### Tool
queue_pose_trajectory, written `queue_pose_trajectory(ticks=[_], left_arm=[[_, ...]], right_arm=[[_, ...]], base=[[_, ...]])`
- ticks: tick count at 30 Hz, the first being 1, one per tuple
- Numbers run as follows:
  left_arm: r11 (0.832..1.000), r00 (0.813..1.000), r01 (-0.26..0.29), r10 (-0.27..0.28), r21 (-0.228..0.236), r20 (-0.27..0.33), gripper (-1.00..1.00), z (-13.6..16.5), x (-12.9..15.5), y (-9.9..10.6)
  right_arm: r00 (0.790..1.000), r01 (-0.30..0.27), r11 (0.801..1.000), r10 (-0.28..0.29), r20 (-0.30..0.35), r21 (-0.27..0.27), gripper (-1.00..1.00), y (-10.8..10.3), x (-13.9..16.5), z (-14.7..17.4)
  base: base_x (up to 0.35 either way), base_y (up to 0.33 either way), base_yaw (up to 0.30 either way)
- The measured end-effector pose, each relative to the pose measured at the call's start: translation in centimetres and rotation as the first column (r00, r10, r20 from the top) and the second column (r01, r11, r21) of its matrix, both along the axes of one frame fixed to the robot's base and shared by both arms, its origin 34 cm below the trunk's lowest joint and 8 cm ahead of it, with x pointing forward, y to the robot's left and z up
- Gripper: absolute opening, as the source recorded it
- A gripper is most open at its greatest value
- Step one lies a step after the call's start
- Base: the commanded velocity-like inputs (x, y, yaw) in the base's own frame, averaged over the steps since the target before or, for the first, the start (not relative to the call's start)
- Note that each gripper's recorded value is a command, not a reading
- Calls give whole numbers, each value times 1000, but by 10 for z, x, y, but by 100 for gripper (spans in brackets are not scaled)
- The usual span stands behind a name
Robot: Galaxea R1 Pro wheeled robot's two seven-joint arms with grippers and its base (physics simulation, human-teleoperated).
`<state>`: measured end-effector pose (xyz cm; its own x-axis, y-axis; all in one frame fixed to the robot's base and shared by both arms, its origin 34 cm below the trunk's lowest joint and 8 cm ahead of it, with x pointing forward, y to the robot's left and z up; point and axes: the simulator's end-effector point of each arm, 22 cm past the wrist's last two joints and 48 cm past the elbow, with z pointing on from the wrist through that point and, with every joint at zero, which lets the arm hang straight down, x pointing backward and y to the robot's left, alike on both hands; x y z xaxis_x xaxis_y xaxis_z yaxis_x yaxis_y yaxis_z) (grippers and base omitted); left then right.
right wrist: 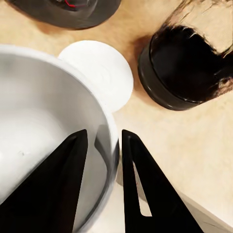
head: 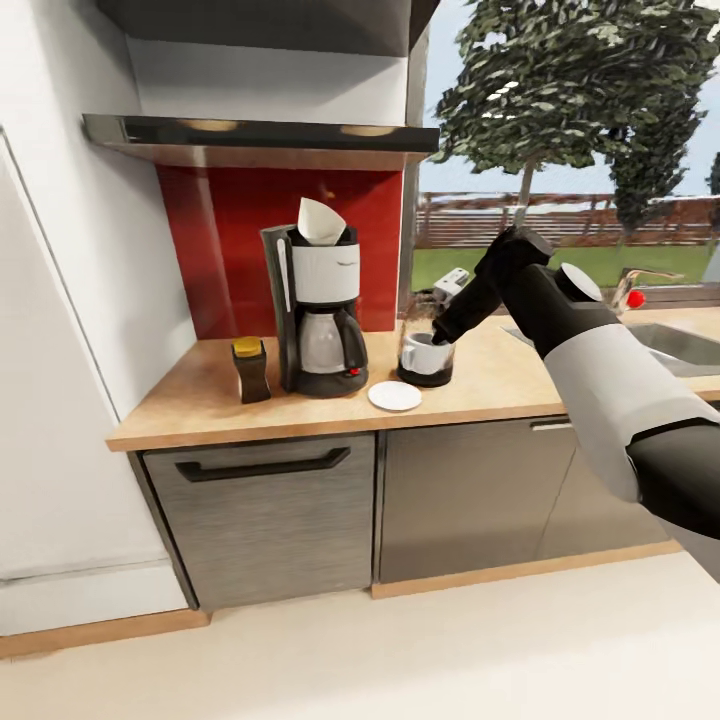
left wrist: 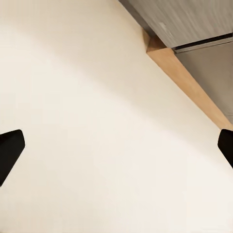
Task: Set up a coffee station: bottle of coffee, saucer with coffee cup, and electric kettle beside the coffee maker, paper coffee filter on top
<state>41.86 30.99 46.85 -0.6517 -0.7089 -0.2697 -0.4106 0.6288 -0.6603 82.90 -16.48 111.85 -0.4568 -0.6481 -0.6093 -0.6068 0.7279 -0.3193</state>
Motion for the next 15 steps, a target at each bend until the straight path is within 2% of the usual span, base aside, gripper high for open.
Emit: queue_pose_trajectory(ticks=[5,10,11,15], left_arm=[[1000,1000,0,0,1,0,100,0,0,0],[1000,1000,0,0,1,1,100,0,0,0],[1000,1000,0,0,0,1,100,0,0,0],[1000,1000,1,-1,0,2,100,0,0,0]], right_arm=[[1000,2,1000,-2,-1,-1,-100,-1,0,-1],[1000,14,1000,-14,-23,-2,-100,-6,1,-9],[997,31,1000,-31,-66,-4,-100,-11,1,-24],[996,38,999,-38,-85,-1,-100,-12,1,-30]], base=[[0,239,0],[0,10,0],[0,1,0],[0,0,0]])
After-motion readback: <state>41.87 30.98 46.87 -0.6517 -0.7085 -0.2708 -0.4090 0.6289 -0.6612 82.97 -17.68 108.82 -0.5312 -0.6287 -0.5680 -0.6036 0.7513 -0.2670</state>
